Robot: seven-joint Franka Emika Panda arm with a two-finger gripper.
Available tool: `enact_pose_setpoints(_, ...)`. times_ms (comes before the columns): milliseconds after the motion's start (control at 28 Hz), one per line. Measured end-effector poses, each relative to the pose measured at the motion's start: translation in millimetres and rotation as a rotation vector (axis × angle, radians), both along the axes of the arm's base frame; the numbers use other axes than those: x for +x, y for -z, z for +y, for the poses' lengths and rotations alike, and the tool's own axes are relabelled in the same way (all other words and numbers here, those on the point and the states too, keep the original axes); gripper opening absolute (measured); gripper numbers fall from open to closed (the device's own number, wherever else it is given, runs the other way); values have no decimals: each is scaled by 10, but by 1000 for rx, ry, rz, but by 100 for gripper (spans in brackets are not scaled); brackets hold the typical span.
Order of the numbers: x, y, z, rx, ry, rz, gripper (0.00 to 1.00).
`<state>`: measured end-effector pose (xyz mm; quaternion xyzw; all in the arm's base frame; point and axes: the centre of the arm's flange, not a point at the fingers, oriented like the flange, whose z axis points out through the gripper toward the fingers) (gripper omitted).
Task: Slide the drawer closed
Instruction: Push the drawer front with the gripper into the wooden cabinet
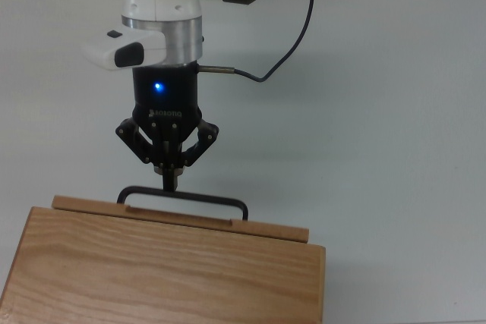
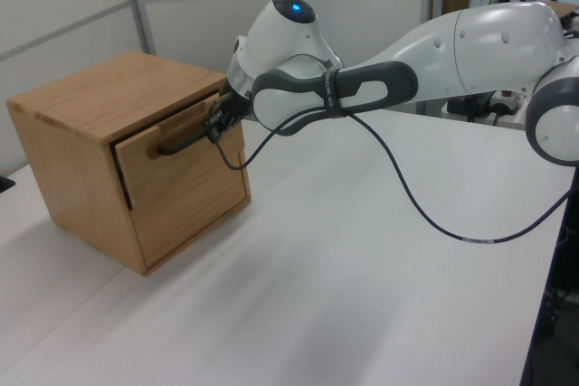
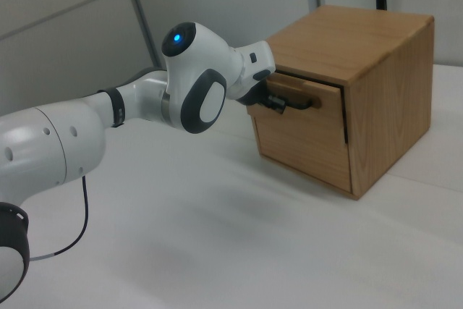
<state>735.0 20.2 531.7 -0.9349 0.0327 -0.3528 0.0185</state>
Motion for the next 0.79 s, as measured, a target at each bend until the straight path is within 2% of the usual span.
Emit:
enact_pose_setpoints(464, 63, -39, -21, 2, 2, -117, 1)
enact_pose_setpoints(786, 66, -34, -24, 1, 2, -119, 1)
